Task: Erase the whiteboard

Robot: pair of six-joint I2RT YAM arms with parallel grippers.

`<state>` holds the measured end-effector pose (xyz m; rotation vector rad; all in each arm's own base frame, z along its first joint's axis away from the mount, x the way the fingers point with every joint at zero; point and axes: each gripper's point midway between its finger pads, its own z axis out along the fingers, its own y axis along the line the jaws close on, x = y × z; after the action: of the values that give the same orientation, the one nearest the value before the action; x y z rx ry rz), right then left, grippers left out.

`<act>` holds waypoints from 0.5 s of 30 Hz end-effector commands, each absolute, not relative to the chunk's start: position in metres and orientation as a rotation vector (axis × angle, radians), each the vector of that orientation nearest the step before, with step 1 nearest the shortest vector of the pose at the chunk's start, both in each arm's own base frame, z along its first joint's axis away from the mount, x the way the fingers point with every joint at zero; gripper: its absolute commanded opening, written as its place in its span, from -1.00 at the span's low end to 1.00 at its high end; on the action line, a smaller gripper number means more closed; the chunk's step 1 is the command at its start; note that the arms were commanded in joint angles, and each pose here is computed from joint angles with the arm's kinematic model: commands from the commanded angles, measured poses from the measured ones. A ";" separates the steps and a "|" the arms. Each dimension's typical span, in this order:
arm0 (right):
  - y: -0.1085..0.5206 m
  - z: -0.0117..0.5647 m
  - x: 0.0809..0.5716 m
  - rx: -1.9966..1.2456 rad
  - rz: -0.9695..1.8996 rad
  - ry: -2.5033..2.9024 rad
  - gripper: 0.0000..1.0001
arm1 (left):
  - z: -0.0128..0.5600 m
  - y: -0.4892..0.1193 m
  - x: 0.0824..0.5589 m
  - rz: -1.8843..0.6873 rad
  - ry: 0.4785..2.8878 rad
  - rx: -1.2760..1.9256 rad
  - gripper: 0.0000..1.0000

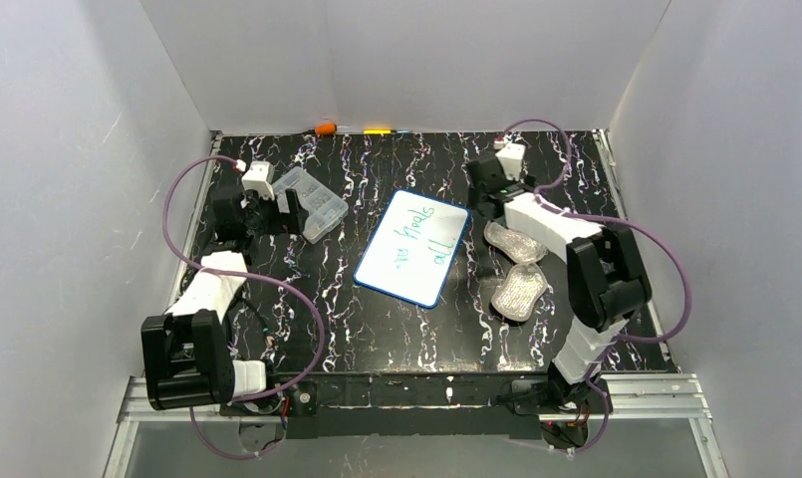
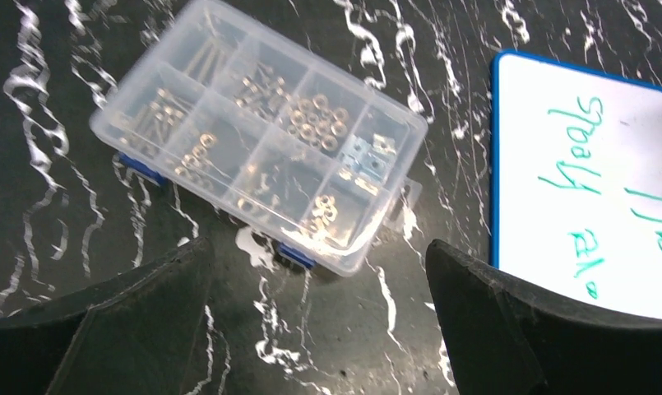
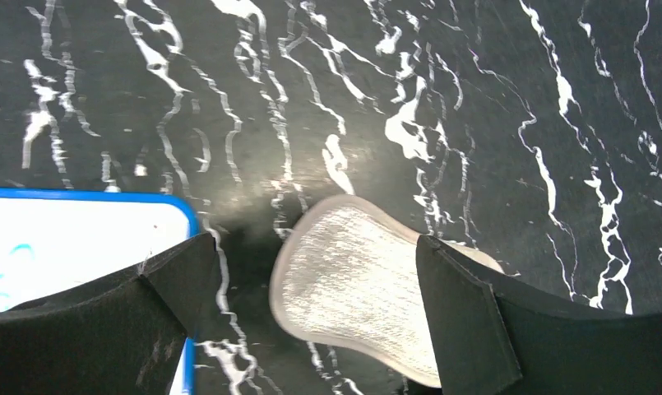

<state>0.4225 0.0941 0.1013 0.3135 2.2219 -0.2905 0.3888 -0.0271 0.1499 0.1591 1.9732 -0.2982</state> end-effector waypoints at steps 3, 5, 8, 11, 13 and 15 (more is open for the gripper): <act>0.104 0.100 0.422 0.325 -0.476 2.258 1.00 | 0.126 -0.043 0.359 -0.453 2.206 0.145 0.99; 0.108 0.092 0.423 0.313 -0.466 2.277 0.96 | 0.123 -0.043 0.356 -0.455 2.221 0.150 0.99; 0.114 0.075 0.425 0.276 -0.456 2.320 0.86 | 0.121 -0.044 0.352 -0.455 2.224 0.169 0.99; 0.117 0.061 0.426 0.251 -0.457 2.350 0.83 | 0.120 -0.048 0.349 -0.460 2.234 0.186 0.99; 0.117 0.053 0.427 0.236 -0.458 2.362 0.82 | 0.118 -0.051 0.346 -0.463 2.248 0.203 0.99; 0.118 0.046 0.428 0.217 -0.452 2.377 0.78 | 0.116 -0.057 0.344 -0.464 2.259 0.233 0.99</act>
<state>0.4189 0.1152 0.0442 0.2280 2.3828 -0.4687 0.3509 -0.0439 0.1092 0.1589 2.2485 -0.4377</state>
